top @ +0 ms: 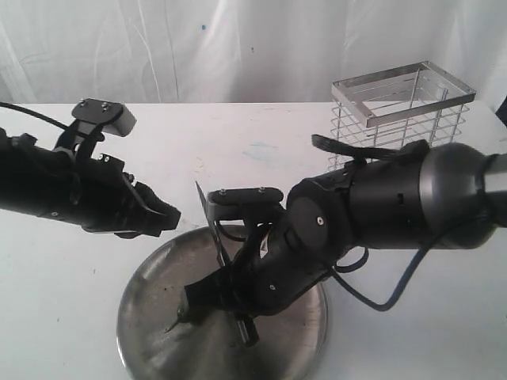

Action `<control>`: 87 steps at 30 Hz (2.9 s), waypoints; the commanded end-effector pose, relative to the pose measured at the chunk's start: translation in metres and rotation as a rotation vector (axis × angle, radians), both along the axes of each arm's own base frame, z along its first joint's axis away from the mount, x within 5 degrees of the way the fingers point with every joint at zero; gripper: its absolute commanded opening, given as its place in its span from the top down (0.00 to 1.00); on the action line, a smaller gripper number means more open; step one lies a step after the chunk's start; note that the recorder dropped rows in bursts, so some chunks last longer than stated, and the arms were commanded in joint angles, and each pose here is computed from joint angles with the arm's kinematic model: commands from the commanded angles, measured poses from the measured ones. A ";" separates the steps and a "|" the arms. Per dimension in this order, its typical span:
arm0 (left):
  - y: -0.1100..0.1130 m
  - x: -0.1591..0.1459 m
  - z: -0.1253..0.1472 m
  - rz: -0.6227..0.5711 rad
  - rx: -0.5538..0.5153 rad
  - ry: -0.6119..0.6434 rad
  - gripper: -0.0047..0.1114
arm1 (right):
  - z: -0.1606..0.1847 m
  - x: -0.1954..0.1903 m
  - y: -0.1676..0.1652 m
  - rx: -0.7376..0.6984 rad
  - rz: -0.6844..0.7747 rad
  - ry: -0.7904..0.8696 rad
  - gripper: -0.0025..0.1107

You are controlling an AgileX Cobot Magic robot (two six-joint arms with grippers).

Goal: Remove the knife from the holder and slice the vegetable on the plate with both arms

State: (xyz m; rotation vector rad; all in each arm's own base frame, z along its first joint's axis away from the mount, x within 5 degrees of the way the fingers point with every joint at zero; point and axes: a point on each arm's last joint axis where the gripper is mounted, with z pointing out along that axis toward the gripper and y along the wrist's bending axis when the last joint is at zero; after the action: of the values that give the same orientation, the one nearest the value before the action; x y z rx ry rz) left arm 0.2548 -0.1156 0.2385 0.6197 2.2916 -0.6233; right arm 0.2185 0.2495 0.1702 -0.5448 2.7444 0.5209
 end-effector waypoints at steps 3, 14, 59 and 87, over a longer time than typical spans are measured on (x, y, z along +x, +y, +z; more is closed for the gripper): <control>0.006 -0.030 0.020 0.033 -0.094 -0.030 0.64 | -0.017 0.003 0.001 -0.027 0.001 0.017 0.78; 0.034 -0.120 0.039 0.129 -0.248 -0.165 0.68 | 0.031 -0.024 -0.013 0.190 0.000 -0.255 0.65; 0.049 -0.183 0.057 0.063 -0.353 -0.394 0.96 | 0.029 -0.158 -0.200 0.467 -0.072 -0.917 0.98; 0.050 -0.182 0.057 0.066 -0.351 -0.395 0.96 | 0.025 -0.170 -0.221 0.386 -0.241 -0.979 0.98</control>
State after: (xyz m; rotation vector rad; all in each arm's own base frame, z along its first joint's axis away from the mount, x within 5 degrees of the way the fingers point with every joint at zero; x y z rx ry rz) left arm 0.0741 -0.0657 0.2965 0.4504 1.7754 -0.7579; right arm 0.0468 0.0319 0.1959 -0.3168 1.7000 0.5642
